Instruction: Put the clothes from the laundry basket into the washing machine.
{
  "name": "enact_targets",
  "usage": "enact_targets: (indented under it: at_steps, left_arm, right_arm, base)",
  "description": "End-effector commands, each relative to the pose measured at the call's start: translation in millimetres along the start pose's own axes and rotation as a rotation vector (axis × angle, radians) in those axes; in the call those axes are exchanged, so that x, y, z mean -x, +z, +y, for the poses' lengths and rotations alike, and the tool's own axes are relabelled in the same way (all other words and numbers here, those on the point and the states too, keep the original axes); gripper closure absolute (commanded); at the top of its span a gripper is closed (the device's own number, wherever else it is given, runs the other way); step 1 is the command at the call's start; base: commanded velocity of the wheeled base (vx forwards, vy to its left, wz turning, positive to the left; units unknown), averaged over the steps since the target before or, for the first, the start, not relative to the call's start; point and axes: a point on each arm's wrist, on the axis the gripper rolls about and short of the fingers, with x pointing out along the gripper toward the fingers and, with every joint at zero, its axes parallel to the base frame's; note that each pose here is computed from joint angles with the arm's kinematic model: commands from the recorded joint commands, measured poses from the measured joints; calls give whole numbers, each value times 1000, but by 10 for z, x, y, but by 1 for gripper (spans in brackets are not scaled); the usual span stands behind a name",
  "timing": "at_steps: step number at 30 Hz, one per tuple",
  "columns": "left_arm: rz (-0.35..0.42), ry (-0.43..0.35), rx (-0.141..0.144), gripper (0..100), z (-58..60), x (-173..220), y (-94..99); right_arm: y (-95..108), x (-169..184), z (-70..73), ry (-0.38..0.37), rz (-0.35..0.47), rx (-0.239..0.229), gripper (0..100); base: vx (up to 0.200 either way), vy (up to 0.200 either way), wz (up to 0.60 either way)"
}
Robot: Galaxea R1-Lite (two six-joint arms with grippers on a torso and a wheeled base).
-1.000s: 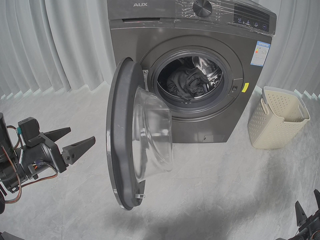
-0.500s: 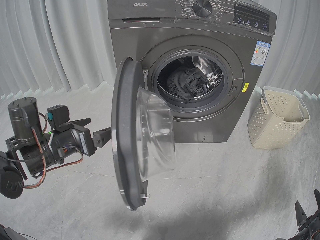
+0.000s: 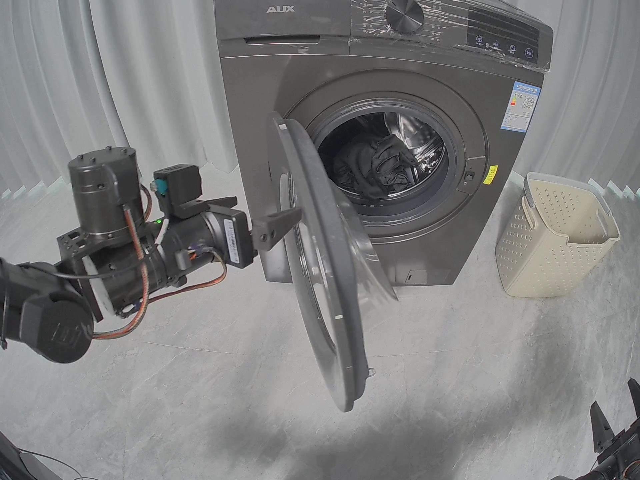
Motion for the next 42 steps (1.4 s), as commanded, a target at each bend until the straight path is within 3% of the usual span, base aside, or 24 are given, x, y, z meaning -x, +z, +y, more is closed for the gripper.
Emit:
enact_targets:
  at_steps: [1, 9, 11, 13, 14, 15, 20, 25, 30, 33, 35, 37, 39, 42]
  left_arm:
    - [27, -5, 0, 0, -27, -356, -96]
    - [14, -17, 1, 0, -55, -618, -119]
    - [-17, -23, 9, 0, -67, -707, -81]
    - [-82, -20, 55, 0, -110, -824, -24]
    - [-82, -20, 55, 0, -110, -824, -24]
    - [-102, -11, 74, 0, -125, -895, -5]
    - [-112, 11, 89, 0, -115, -985, -31]
    - [-74, 24, 108, 0, -126, -899, -126]
    - [-66, 43, 105, 0, -142, -250, -22]
    - [-60, 52, 90, 0, -125, 409, -67]
    - [-68, 55, 64, 0, -120, 828, -125]
    - [-70, 56, 49, 0, -116, 982, -165]
    - [-86, 60, -17, 0, -107, 1434, -312]
    - [-106, 114, -71, 0, -61, 1753, -448]
  right_arm:
    - [-27, 3, 0, 0, -4, 0, 0]
    - [-27, 3, 0, 0, -4, -1, 0]
    - [-27, 3, 0, 0, -4, -1, 0]
    - [-27, 3, 0, 0, -4, -1, 0]
    - [-27, 3, 0, 0, -4, -1, 0]
    - [-27, 3, 0, 0, -4, -3, 0]
    - [-27, 3, 0, 0, -4, -3, 0]
    - [-27, 3, -1, -1, -4, -3, 0]
    - [-27, 3, -1, -1, -4, 0, 0]
    - [-27, 3, 0, 2, -4, 3, 0]
    - [-27, 3, 0, 3, -4, 3, 0]
    - [-27, 3, 0, 2, -4, 3, 0]
    - [-27, 3, 0, 2, -4, 3, 0]
    - [-23, 4, 1, 3, -6, 3, 0]
  base:
    - [0, 0, 0]
    - [0, 0, 0]
    - [0, 0, 0]
    - [0, 0, 0]
    - [0, 0, 0]
    - [0, 0, 0]
    - [0, 0, 0]
    - [0, 0, 0]
    - [0, 0, 0]
    - [0, 0, 0]
    - [0, 0, 0]
    - [0, 0, 0]
    - [0, 0, 0]
    - [0, 0, 0]
